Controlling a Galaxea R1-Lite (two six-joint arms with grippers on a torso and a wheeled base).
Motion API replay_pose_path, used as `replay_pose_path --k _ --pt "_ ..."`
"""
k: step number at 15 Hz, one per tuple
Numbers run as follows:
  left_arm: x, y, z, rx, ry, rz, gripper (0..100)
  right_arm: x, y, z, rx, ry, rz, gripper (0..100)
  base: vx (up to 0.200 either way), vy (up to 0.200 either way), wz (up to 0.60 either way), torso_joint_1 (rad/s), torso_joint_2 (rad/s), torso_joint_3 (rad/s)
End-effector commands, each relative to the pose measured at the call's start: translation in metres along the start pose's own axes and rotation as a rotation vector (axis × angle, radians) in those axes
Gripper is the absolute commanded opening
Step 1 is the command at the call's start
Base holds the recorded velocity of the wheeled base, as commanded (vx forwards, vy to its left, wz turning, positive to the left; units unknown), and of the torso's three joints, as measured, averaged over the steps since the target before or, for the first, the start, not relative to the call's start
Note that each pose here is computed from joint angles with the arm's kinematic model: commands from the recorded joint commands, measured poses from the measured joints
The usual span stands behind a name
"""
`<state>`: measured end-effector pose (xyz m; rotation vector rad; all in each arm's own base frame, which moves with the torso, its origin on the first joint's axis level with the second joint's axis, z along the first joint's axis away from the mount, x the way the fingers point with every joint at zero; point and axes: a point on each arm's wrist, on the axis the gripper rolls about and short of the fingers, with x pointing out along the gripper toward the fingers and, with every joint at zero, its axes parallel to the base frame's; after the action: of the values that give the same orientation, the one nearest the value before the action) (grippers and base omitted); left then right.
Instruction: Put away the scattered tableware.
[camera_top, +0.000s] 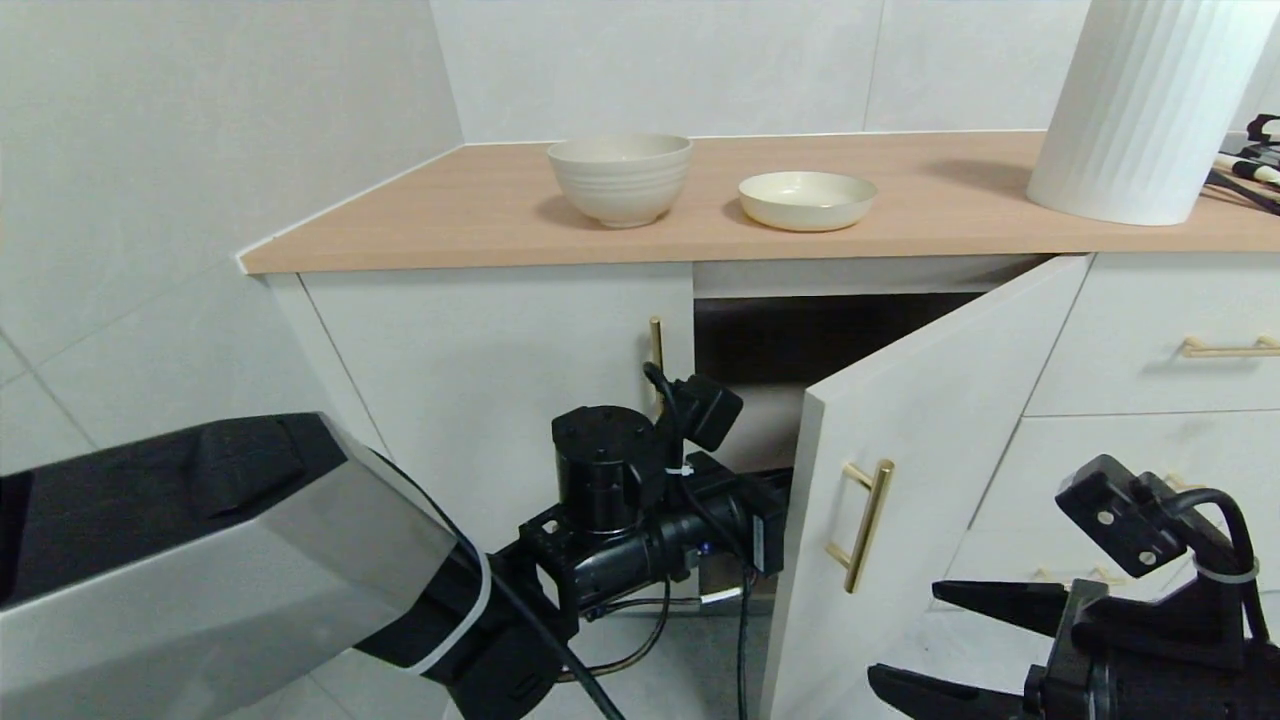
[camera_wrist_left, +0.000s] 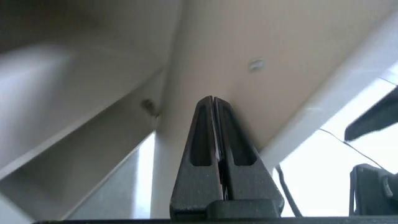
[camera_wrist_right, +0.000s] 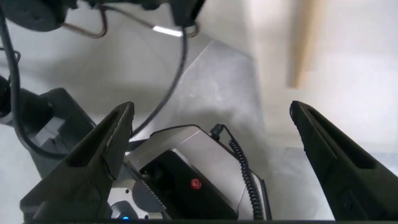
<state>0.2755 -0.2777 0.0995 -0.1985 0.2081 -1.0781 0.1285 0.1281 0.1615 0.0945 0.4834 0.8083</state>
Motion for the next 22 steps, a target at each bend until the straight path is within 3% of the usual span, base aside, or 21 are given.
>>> replay_pose_path --k 1,6,9,11,13,15,19,22 --pt "0.010 0.005 -0.002 0.003 -0.011 0.008 0 -0.001 0.000 0.000 0.000 -0.001 0.001 100 0.000 0.000 0.00 0.000 0.00 0.000" --pt "0.011 0.005 -0.002 0.004 -0.014 0.019 0 -0.003 0.004 -0.001 -0.009 -0.005 0.021 100 0.000 0.000 0.00 0.000 0.00 0.000" --pt "0.015 -0.006 -0.007 0.004 -0.003 0.003 0 -0.008 0.010 -0.004 -0.023 -0.007 0.062 100 0.000 0.000 0.00 0.000 0.00 0.000" --pt "0.021 -0.027 -0.012 0.009 0.010 -0.051 0 -0.018 0.015 -0.005 -0.032 -0.009 0.165 100 0.000 0.000 0.00 0.000 0.00 0.000" --pt "0.028 -0.072 -0.020 0.010 0.039 -0.176 0 -0.032 0.018 -0.008 -0.043 -0.010 0.309 100 0.000 0.000 0.00 0.000 0.00 0.000" --pt "0.024 -0.083 -0.024 0.008 0.063 -0.202 0 -0.043 0.020 -0.007 -0.055 -0.032 0.389 100 0.000 0.000 0.00 0.000 0.00 0.000" --pt "0.018 -0.075 -0.018 0.008 0.035 -0.183 0 -0.047 0.020 -0.005 -0.060 -0.049 0.395 100 0.000 0.000 0.00 0.000 0.00 0.000" --pt "0.007 -0.056 -0.010 0.003 0.033 -0.123 0 -0.046 0.020 -0.003 -0.059 -0.059 0.382 100 0.000 0.000 0.00 0.000 0.00 0.000"
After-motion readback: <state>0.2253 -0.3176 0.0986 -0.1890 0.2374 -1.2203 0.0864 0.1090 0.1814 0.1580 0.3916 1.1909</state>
